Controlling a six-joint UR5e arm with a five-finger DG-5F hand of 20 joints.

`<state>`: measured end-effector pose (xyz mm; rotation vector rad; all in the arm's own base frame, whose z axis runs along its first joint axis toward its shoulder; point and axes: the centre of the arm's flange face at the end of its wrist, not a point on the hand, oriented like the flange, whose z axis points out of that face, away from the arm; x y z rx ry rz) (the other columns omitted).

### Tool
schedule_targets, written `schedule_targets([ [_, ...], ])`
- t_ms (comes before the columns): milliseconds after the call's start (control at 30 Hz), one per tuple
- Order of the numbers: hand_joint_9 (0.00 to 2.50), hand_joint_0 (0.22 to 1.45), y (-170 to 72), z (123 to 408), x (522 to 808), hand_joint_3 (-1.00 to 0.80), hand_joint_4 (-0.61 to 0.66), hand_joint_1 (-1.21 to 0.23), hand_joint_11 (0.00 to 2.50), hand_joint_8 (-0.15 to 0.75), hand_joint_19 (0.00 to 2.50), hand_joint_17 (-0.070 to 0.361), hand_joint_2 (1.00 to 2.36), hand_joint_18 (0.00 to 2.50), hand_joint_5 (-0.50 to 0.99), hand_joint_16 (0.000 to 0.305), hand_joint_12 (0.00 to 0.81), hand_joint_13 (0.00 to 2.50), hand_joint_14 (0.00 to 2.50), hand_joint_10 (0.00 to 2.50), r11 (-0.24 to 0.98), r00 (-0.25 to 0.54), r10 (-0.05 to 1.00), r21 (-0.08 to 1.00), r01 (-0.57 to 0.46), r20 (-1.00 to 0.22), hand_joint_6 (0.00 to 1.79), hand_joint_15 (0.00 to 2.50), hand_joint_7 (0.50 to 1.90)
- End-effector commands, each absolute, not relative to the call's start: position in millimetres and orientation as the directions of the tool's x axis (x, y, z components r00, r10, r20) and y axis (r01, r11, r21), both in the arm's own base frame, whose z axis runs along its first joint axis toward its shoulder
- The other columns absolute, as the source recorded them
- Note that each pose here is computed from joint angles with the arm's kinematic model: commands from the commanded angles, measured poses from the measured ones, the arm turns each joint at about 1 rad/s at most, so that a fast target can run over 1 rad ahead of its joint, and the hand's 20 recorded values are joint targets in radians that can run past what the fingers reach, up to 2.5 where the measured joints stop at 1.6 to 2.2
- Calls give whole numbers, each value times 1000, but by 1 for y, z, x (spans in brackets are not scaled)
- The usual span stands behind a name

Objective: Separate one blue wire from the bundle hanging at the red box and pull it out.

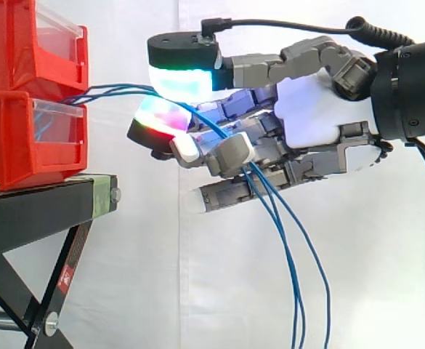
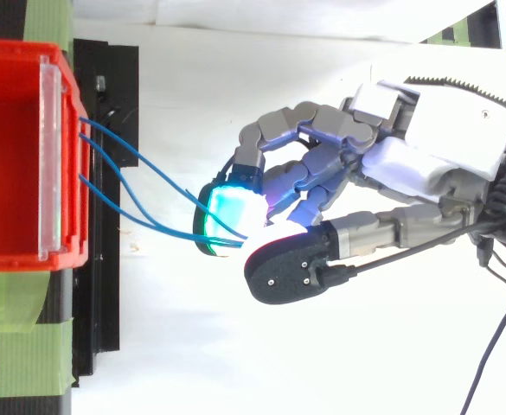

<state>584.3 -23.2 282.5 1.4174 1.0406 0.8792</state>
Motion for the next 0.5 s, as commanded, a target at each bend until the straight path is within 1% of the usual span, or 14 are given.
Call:
schedule_targets([
  [0, 962, 638, -23, 282, 584, -49, 158, -761, 1061, 333, 398, 122, 1030, 580, -221, 54, 324, 1369, 14, 20, 3, 335, 941, 993, 116, -42, 886, 1430, 1016],
  [67, 993, 632, -23, 282, 584, -8, 132, -757, 1076, 328, 403, 123, 1026, 594, -213, 54, 325, 1391, 13, 19, 3, 335, 941, 993, 116, -42, 886, 1437, 1040],
  [100, 1033, 626, -23, 282, 584, 20, 144, -753, 1059, 347, 380, 133, 1018, 632, -206, 59, 357, 1423, 11, 18, 3, 335, 941, 993, 116, -42, 888, 1424, 1060],
  [167, 1041, 626, -23, 282, 584, 16, 156, -743, 1049, 353, 374, 137, 1015, 642, -205, 61, 371, 1439, 10, 18, 3, 335, 941, 993, 116, -42, 888, 1424, 1084],
  [233, 1006, 621, -23, 282, 584, -15, 185, -728, 1057, 350, 369, 137, 1017, 620, -211, 61, 360, 1418, 10, 19, 4, 335, 941, 993, 117, -43, 874, 1425, 1070],
  [267, 973, 618, -23, 282, 584, -73, 199, -725, 1070, 331, 385, 126, 1023, 577, -219, 56, 333, 1379, 14, 21, 3, 335, 941, 993, 116, -42, 865, 1439, 1093],
  [300, 940, 628, -23, 283, 584, -144, 207, -731, 1077, 323, 382, 124, 1024, 565, -225, 55, 322, 1356, 14, 21, 3, 335, 941, 993, 115, -41, 863, 1455, 1108],
  [367, 906, 625, -23, 283, 584, -181, 218, -781, 1056, 318, 381, 124, 1023, 564, -232, 55, 326, 1348, 15, 21, 3, 335, 941, 993, 115, -41, 867, 1450, 1098],
  [400, 903, 627, -23, 282, 584, -234, 221, -807, 1077, 325, 380, 124, 1021, 563, -233, 55, 327, 1343, 15, 22, 3, 335, 941, 993, 116, -42, 868, 1447, 1096],
  [467, 899, 619, -22, 282, 584, -277, 223, -817, 1076, 320, 388, 124, 1018, 563, -234, 55, 330, 1340, 14, 21, 3, 334, 942, 993, 116, -42, 868, 1463, 1098],
])
